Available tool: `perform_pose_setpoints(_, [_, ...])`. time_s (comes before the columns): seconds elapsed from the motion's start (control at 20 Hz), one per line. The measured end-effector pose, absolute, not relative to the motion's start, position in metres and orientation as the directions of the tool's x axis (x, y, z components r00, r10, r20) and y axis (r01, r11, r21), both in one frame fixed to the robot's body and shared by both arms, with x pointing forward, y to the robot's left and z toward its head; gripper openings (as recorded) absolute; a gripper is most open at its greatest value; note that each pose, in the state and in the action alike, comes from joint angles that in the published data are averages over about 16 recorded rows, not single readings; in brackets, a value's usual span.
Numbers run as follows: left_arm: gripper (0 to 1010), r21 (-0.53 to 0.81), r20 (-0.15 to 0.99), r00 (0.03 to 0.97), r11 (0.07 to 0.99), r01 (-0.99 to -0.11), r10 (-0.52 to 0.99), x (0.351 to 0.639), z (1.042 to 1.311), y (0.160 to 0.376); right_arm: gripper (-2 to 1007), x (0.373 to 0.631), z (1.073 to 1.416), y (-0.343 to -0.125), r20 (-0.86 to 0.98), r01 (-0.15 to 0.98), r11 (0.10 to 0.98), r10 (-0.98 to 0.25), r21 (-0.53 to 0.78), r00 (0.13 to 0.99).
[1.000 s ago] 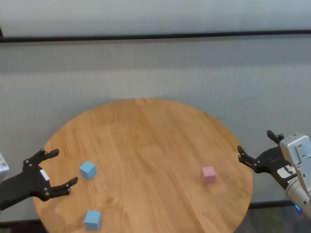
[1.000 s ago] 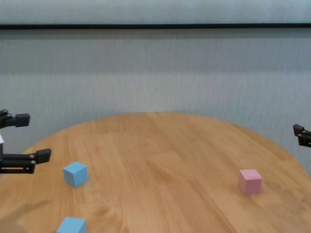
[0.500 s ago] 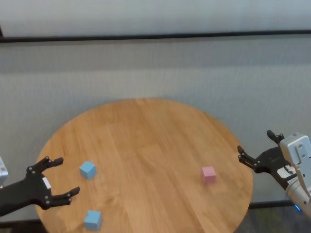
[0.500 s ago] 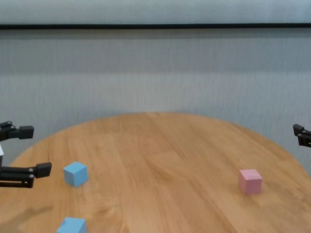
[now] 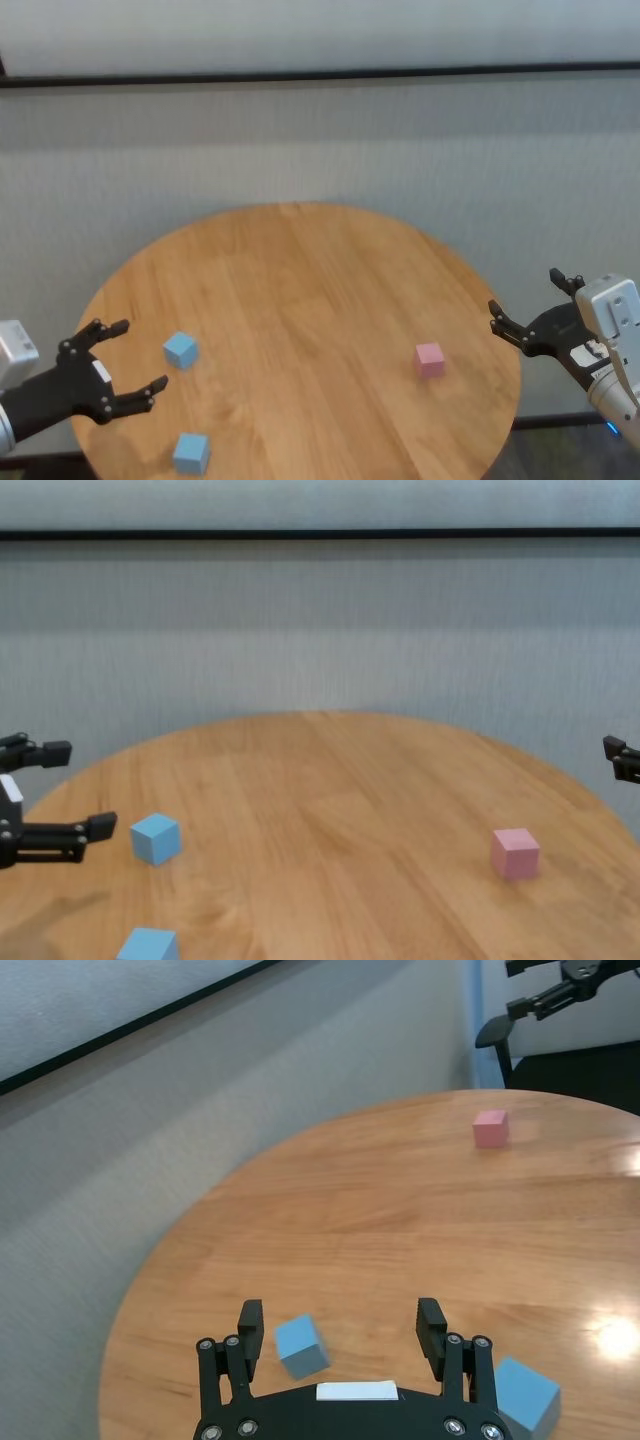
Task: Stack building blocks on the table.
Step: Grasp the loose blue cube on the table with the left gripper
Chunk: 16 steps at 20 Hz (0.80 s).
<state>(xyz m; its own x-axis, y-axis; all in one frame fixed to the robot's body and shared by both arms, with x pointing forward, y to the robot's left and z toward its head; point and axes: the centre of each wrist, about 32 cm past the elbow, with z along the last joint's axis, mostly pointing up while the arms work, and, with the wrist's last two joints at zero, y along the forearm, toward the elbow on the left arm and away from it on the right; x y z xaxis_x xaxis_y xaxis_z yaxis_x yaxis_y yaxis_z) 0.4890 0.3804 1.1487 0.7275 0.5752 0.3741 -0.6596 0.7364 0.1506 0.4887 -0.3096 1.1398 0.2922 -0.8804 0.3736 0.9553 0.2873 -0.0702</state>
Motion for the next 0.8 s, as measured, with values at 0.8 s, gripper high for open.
perform_pose_setpoints(0.8, [1003, 0.196, 0.354, 0.758, 0.749, -0.633, 0.548, 0.481, 1.133, 0.36, 1005, 0.489, 1.14, -0.31, 0.374, 0.955, 0.287, -0.88, -0.07, 0.292])
